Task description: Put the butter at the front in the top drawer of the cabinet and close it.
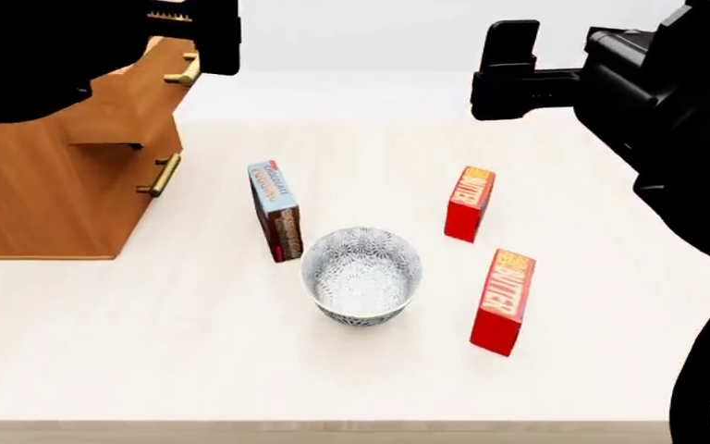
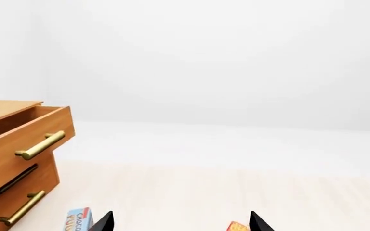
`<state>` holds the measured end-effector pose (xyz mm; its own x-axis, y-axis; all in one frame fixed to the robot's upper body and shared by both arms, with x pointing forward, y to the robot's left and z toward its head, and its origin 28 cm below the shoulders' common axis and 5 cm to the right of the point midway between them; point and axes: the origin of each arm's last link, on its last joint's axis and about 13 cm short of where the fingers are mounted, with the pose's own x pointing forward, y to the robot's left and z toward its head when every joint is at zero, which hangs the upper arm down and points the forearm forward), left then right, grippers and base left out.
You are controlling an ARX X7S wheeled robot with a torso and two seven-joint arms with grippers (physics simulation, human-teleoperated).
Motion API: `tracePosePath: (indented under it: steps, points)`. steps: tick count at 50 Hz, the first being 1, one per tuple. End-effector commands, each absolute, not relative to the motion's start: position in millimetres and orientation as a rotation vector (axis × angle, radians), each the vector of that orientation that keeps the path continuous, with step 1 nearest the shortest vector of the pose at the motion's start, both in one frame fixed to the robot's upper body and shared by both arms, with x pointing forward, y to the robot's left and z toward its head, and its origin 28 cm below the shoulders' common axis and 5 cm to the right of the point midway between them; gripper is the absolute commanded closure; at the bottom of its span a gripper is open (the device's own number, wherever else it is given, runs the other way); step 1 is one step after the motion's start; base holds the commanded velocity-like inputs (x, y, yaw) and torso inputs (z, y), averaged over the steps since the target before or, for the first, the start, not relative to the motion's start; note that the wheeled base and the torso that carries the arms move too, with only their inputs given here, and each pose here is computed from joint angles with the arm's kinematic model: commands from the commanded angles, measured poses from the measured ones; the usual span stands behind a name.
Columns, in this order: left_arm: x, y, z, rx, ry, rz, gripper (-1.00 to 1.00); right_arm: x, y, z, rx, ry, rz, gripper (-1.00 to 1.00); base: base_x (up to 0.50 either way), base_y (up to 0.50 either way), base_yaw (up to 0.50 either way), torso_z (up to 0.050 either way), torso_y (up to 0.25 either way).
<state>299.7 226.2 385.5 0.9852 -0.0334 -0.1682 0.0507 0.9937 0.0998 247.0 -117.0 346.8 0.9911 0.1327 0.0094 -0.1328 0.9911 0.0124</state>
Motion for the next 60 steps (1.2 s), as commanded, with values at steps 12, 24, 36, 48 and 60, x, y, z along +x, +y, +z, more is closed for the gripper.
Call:
tracePosePath:
  steps: [12, 24, 36, 48, 60]
  points:
    - [301, 223, 383, 0.104, 0.181, -0.076, -1.00, 238, -117, 348, 0.024, -0.026, 0.168, -1.00, 0.50, 0.00, 0.00, 0.000, 0.000]
    - [301, 221, 382, 0.104, 0.184, -0.082, -1.00, 237, -118, 347, 0.021, -0.027, 0.165, -1.00, 0.50, 0.00, 0.00, 0.000, 0.001]
    - [300, 221, 382, 0.104, 0.185, -0.087, -1.00, 235, -117, 344, 0.001, -0.024, 0.155, -1.00, 0.20, 0.00, 0.00, 0.000, 0.001]
    - [294, 225, 382, 0.242, 0.275, -0.078, -1.00, 235, -117, 341, 0.002, -0.021, 0.162, -1.00, 0.00, 0.00, 0.00, 0.000, 0.000]
    - [281, 251, 449, 0.278, 0.518, -0.044, -1.00, 234, -117, 337, 0.003, -0.037, 0.195, -1.00, 0.00, 0.00, 0.00, 0.000, 0.001]
